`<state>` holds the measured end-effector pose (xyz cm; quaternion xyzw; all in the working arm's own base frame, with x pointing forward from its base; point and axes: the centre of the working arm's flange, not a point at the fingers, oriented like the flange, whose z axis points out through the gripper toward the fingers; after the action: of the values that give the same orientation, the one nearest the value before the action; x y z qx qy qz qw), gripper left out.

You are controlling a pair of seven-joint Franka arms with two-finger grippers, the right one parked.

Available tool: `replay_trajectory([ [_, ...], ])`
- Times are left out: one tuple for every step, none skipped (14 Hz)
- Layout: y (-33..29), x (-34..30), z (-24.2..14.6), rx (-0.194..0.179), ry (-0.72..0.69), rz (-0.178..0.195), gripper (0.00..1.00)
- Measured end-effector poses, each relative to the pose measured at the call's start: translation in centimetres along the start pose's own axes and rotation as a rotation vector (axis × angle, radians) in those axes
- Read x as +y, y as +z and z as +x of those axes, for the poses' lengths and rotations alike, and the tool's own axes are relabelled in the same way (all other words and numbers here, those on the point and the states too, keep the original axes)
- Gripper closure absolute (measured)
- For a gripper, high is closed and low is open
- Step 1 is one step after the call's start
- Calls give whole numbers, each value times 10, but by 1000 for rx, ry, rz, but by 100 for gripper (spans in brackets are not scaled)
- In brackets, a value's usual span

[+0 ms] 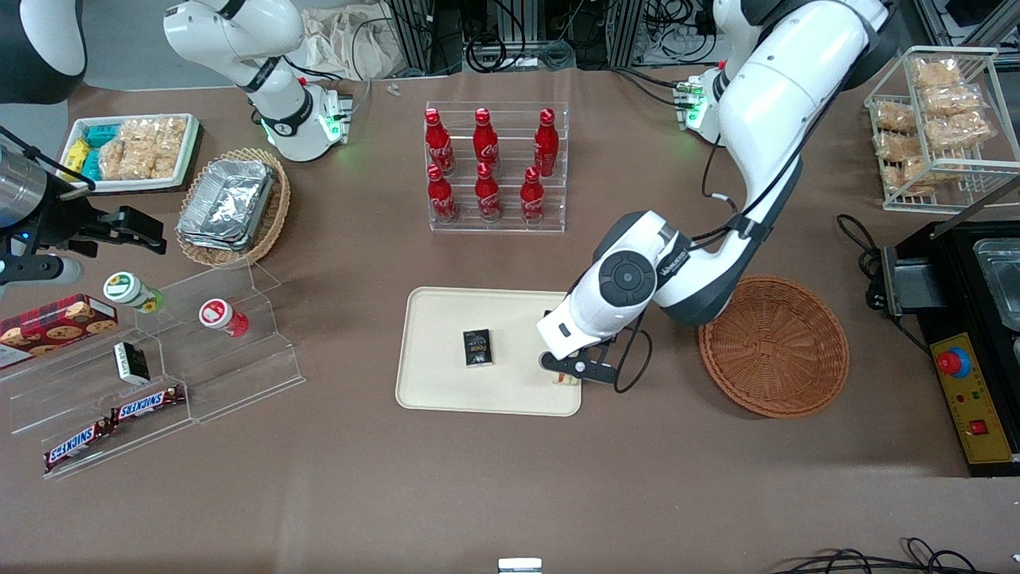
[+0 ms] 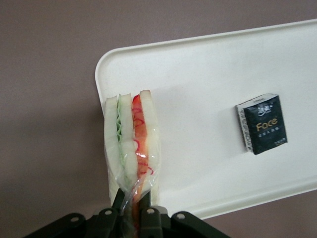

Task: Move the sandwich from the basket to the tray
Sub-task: 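Carry the sandwich with the left gripper over to the cream tray, then lower the sandwich onto the tray beside the black box and open the left gripper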

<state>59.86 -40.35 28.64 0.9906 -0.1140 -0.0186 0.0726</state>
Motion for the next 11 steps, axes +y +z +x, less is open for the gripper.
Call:
replay_trajectory([
  [8, -1, 0, -9, 0, 0, 85],
  [16, -2, 0, -18, -2, -1, 85],
  [22, -3, -1, -25, -3, -3, 85],
  [27, -1, -1, -26, -1, -7, 85],
  [31, 1, -2, -26, 2, -10, 85],
  [32, 4, -3, -27, 4, -12, 85],
  [33, 7, -4, -27, 3, -12, 85],
  [33, 9, -5, -27, -3, -12, 87],
  [34, 11, -6, -28, -12, -12, 87],
  [34, 12, -6, -28, -20, -11, 81],
  [34, 13, -6, -28, -26, -11, 72],
])
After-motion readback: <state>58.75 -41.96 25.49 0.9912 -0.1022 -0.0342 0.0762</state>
